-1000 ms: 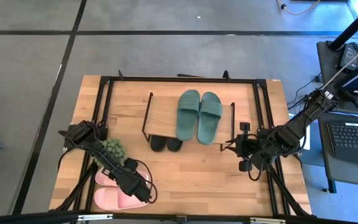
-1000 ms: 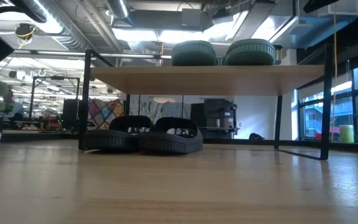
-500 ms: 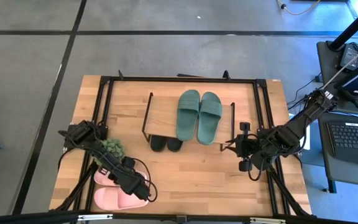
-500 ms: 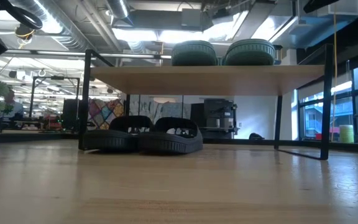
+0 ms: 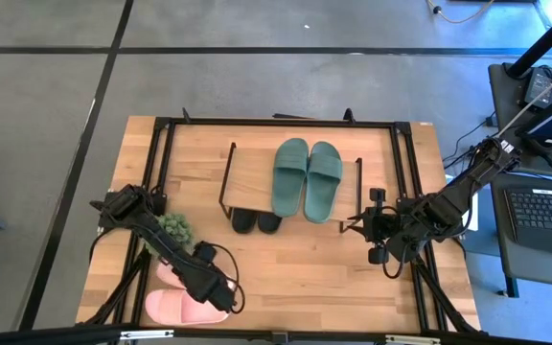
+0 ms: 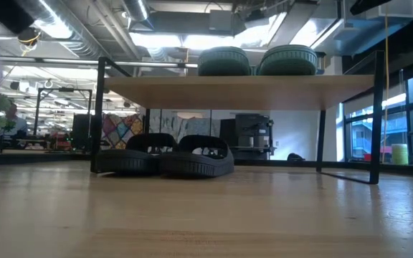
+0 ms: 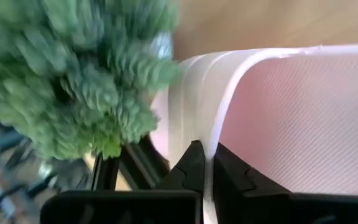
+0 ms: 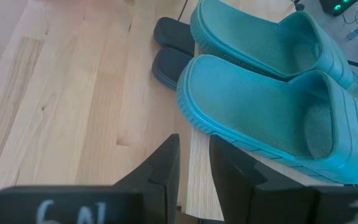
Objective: Pick and place slides into the shelf
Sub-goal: Put the right pink slipper under the shelf
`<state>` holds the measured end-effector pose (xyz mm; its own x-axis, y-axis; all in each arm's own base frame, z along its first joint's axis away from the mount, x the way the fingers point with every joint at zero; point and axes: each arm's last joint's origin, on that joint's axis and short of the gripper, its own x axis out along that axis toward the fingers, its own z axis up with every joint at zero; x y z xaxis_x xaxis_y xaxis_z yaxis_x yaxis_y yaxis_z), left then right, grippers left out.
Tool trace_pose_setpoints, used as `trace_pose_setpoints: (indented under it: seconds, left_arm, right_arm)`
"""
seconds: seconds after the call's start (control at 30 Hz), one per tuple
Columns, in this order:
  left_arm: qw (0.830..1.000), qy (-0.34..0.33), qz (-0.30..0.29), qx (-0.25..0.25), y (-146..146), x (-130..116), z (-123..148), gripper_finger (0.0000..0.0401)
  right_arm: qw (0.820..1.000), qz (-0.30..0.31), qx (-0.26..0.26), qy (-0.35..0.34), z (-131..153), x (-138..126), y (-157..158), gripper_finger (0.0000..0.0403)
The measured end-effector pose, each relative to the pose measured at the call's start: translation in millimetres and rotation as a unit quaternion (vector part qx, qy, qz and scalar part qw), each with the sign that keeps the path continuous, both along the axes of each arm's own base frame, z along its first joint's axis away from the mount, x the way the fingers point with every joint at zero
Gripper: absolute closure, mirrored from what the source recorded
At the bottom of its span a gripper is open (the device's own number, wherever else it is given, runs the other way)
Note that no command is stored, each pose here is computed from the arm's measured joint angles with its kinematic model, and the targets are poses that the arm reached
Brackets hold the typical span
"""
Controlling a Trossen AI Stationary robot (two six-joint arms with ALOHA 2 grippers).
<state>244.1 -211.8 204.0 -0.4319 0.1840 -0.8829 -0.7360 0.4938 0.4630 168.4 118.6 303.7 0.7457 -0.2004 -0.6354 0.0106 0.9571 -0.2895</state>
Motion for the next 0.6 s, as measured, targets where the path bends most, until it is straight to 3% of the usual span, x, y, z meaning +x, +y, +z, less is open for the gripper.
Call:
trace_pose_setpoints:
  seconds: [0.23, 0.37, 0.5, 0.6]
  left_arm:
    - [0.991, -0.111, -0.078, 0.002, -1, 26, 35, 0.0399]
    - [0.97, -0.169, -0.171, 0.017, 5, 42, 56, 0.0399]
    - [0.93, -0.234, -0.281, 0.021, 11, 66, 68, 0.0399]
    - [0.882, -0.286, -0.376, 0.012, 13, 89, 71, 0.0399]
  right_arm:
    - [1.0, 0.0, 0.0, 0.0, 0, 0, 0, 0.0314]
    - [1.0, 0.0, 0.0, 0.0, 0, 0, 0, 0.0314]
    - [1.0, 0.0, 0.0, 0.0, 0, 0, 0, 0.0314]
    - [1.0, 0.0, 0.0, 0.0, 0, 0, 0, 0.0314]
